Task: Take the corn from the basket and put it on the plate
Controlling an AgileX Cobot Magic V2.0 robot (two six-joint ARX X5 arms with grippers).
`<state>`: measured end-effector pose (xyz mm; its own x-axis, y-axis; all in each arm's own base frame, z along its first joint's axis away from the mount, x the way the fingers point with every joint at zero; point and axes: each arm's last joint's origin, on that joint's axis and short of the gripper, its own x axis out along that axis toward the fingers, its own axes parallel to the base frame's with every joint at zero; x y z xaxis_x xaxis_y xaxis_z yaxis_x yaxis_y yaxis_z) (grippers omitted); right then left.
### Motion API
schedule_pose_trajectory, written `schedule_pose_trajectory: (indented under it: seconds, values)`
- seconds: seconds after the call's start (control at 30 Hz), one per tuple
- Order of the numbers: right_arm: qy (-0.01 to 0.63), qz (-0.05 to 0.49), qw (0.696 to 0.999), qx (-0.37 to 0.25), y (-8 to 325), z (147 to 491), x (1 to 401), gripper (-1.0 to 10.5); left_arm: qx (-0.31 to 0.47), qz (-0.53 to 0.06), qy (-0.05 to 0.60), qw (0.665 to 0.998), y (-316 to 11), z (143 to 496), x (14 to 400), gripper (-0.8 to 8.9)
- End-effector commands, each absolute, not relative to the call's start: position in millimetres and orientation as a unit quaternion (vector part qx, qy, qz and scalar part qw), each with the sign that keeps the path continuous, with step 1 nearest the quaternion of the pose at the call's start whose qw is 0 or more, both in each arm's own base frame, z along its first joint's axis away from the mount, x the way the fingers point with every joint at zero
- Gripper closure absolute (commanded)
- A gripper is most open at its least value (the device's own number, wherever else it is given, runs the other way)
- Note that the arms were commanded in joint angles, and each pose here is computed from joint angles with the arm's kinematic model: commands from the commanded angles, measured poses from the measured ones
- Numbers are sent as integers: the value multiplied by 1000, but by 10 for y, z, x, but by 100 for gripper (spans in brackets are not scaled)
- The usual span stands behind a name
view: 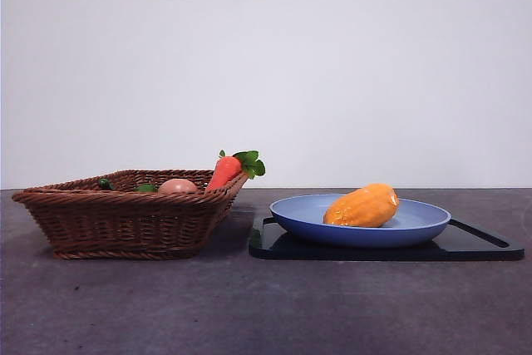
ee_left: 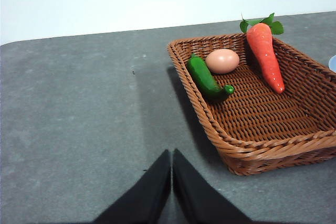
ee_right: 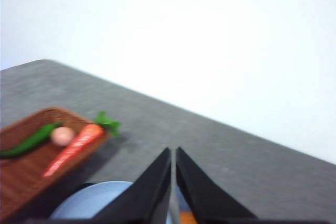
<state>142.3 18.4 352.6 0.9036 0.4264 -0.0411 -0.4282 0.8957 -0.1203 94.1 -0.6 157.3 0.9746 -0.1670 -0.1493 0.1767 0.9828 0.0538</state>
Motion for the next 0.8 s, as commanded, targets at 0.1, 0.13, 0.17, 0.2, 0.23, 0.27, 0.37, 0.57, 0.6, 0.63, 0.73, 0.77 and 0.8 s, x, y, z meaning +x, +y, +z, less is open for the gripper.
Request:
schedule_pose_trajectory:
  seconds: [0.1, 0.13, 0.17, 0.2, 0.23, 0.27, 0.37, 0.57, 0.6, 0.63, 0.73, 0.77, 0.8]
  values:
    - [-36, 175, 982, -65, 112, 3101, 1209, 945, 28, -87, 103, 990, -5, 1491, 937, 806]
    - [-39, 160, 984, -66, 100, 3002, 1168, 945, 28, -87, 103, 990, -5, 1491, 937, 806]
    - [-41, 145, 986, -66, 92, 2906, 1132, 945, 28, -87, 103, 990, -5, 1491, 937, 806]
    - [-42, 134, 988, -65, 86, 2827, 1106, 945, 28, -87, 103, 990, -5, 1491, 937, 806]
    - [-44, 126, 989, -64, 81, 2736, 1080, 945, 28, -87, 103, 990, -4, 1491, 937, 806]
    - [-45, 123, 989, -63, 79, 2660, 1061, 945, 28, -87, 103, 990, -4, 1491, 937, 806]
    - [-42, 119, 990, -59, 76, 2428, 1006, 945, 28, -87, 103, 990, -5, 1491, 937, 806]
    - [-29, 116, 991, -56, 75, 2046, 974, 945, 28, -87, 103, 990, -5, 1491, 937, 806]
    - [-27, 116, 991, -55, 75, 1993, 972, 945, 28, -87, 103, 990, -4, 1491, 937, 806]
    - [-25, 116, 992, -53, 74, 1944, 969, 945, 28, -87, 103, 990, -5, 1491, 937, 806]
    - [-21, 97, 994, -43, 64, 1823, 967, 945, 28, -87, 103, 990, -5, 1491, 937, 806]
    - [-20, 93, 995, -40, 62, 1789, 967, 945, 28, -87, 103, 990, -4, 1491, 937, 806]
    - [-19, 92, 995, -39, 61, 1753, 968, 945, 28, -87, 103, 990, -5, 1491, 937, 806]
